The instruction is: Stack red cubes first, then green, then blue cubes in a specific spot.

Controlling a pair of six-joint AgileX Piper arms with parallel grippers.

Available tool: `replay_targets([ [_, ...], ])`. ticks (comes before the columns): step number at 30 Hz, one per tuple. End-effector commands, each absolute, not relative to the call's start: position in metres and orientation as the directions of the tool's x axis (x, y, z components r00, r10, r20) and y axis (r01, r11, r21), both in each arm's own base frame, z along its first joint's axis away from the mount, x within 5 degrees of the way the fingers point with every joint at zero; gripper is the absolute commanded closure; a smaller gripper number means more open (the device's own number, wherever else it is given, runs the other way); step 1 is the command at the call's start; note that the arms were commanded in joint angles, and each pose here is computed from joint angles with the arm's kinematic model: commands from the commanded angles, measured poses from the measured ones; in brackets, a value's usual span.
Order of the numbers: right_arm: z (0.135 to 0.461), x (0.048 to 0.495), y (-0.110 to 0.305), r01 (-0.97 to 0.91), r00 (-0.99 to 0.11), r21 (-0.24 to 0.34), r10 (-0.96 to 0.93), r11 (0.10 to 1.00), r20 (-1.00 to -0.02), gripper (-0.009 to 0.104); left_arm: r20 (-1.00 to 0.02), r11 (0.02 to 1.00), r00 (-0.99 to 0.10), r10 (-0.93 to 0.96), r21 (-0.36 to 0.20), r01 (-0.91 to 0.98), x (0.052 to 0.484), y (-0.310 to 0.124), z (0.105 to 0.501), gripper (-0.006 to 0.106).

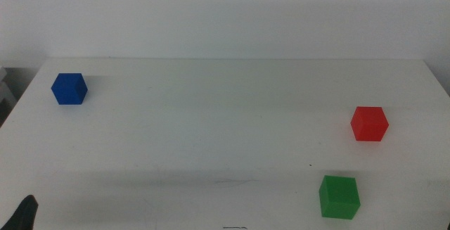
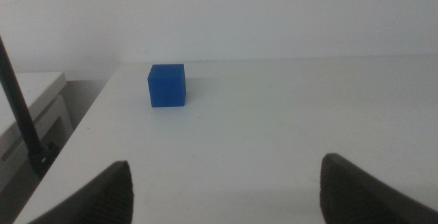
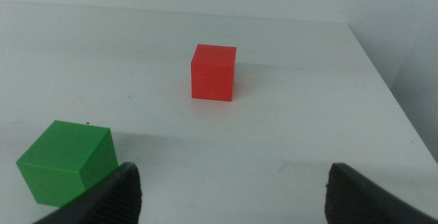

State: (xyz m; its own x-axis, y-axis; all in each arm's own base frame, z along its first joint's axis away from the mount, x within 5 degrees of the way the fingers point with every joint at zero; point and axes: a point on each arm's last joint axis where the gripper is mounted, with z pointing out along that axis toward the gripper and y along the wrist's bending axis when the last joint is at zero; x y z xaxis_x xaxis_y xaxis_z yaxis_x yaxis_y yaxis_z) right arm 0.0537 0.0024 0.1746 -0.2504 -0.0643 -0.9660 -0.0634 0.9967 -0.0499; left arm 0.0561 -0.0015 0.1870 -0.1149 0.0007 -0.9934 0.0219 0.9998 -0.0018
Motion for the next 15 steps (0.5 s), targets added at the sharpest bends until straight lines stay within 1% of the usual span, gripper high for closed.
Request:
replay_targets([
  [1, 0.1884, 0.0534, 0.0021, -0.055, -0.138, -0.067, -0.075, 0.996, -0.988, 0.001, -1.0, 1.0, -0.015, -0.007, -0.007, 0.021, 0.055, -0.0013, 0.1963, 0.007],
  [2, 0.1884, 0.0535, 0.0015, -0.055, -0.136, -0.112, -0.118, 0.992, -0.984, 0.001, -1.0, 1.0, -0.015, -0.007, -0.007, 0.021, 0.055, -0.0013, 0.1963, 0.007],
  [4, 0.1885, 0.0535, 0.0008, -0.054, -0.134, -0.162, -0.168, 0.985, -0.977, 0.001, -1.0, 1.0, -0.015, -0.007, -0.007, 0.021, 0.055, -0.0013, 0.1963, 0.007],
  [6, 0.1885, 0.0535, 0.0006, -0.053, -0.133, -0.174, -0.18, 0.983, -0.975, 0.001, -1.0, 1.0, -0.015, -0.008, -0.009, 0.021, 0.055, -0.0013, 0.1963, 0.007],
  [11, 0.1885, 0.0535, 0.0006, -0.053, -0.133, -0.174, -0.18, 0.983, -0.975, 0.001, -1.0, 1.0, -0.015, -0.008, -0.009, 0.021, 0.055, -0.0013, 0.1963, 0.007],
  [12, 0.1888, 0.0536, 0.0, -0.052, -0.13, -0.219, -0.224, 0.974, -0.966, 0.001, -1.0, 1.0, -0.015, -0.008, -0.009, 0.021, 0.055, -0.0013, 0.1963, 0.007],
  [13, 0.1889, 0.0536, -0.0004, -0.051, -0.127, -0.246, -0.251, 0.968, -0.96, 0.001, -1.0, 1.0, -0.015, -0.008, -0.009, 0.021, 0.055, -0.0013, 0.1963, 0.007],
  [14, 0.1892, 0.0536, -0.0008, -0.049, -0.124, -0.269, -0.273, 0.962, -0.954, 0.001, -1.0, 1.0, -0.015, -0.008, -0.009, 0.021, 0.055, -0.0013, 0.1963, 0.007],
  [15, 0.1893, 0.0537, -0.0009, -0.048, -0.123, -0.275, -0.279, 0.96, -0.952, 0.001, -1.0, 1.0, -0.015, -0.008, -0.009, 0.021, 0.055, -0.0013, 0.1963, 0.007],
])
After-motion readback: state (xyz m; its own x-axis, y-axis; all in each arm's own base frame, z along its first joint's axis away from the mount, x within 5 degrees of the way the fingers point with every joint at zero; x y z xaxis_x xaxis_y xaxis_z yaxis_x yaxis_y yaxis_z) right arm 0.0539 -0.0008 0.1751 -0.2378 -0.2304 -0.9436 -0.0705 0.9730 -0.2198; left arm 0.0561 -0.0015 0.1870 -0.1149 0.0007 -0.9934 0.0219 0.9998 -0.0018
